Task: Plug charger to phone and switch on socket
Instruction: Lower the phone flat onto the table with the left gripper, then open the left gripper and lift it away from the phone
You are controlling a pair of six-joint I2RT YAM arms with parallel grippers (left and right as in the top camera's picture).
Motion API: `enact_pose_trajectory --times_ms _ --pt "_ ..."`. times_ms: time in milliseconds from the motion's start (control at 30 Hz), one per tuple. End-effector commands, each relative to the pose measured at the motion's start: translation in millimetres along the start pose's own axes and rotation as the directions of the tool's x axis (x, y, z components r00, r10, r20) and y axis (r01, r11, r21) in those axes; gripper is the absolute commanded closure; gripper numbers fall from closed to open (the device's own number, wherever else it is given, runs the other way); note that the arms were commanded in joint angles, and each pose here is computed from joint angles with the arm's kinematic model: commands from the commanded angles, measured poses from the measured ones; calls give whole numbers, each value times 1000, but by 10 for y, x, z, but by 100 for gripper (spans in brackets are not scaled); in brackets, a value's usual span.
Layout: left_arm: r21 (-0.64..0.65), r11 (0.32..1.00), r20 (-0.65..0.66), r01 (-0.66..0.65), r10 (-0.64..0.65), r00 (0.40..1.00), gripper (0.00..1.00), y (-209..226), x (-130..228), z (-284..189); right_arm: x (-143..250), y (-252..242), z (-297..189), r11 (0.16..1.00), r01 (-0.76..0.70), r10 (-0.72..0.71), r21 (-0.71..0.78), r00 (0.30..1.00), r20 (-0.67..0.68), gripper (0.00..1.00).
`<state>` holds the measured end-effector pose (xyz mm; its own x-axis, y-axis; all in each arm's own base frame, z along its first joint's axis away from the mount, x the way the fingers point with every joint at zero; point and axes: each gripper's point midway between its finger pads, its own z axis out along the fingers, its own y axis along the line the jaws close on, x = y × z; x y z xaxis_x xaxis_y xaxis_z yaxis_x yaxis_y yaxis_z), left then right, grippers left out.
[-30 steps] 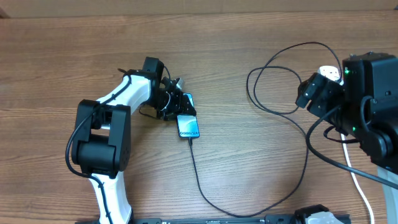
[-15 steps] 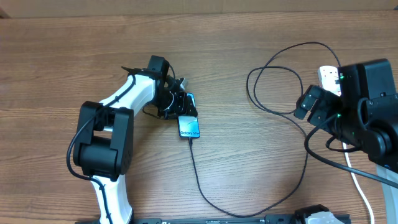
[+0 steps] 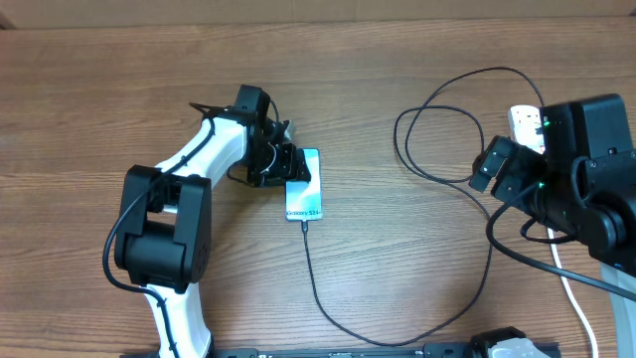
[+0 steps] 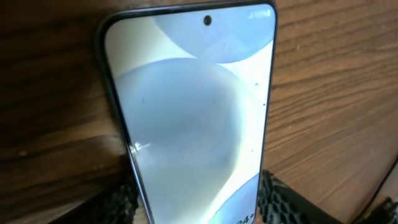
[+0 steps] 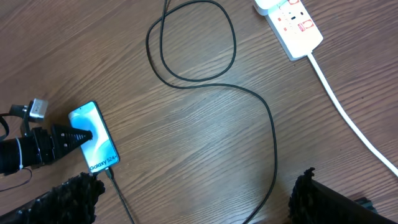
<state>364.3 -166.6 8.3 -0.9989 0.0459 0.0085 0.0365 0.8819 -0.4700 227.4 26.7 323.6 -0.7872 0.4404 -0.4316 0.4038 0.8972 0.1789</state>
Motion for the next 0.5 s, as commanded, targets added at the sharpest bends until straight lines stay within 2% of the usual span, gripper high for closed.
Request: enact_pose_trajectory --times_ms 0,167,300,333,367,467 --pt "-252 966 -68 59 -78 995 30 684 217 306 -27 20 28 1000 3 -3 2 1000 -6 0" --pt "-257 965 -63 57 -76 995 28 693 205 305 -41 43 105 1000 2 -2 18 1000 -27 0" --pt "-312 947 -50 72 -93 994 27 787 202 278 -79 81 168 1000 -16 16 23 999 -32 0" --pt "-326 942 -48 72 -93 995 20 812 202 270 -96 98 187 999 -29 29 22 999 -31 0" --pt "-344 936 -47 71 -93 995 1 842 205 259 -128 126 220 999 -48 49 21 998 -28 0" --pt "-382 919 -46 94 -121 992 0 905 231 215 -220 178 308 997 -80 81 20 997 -19 0"
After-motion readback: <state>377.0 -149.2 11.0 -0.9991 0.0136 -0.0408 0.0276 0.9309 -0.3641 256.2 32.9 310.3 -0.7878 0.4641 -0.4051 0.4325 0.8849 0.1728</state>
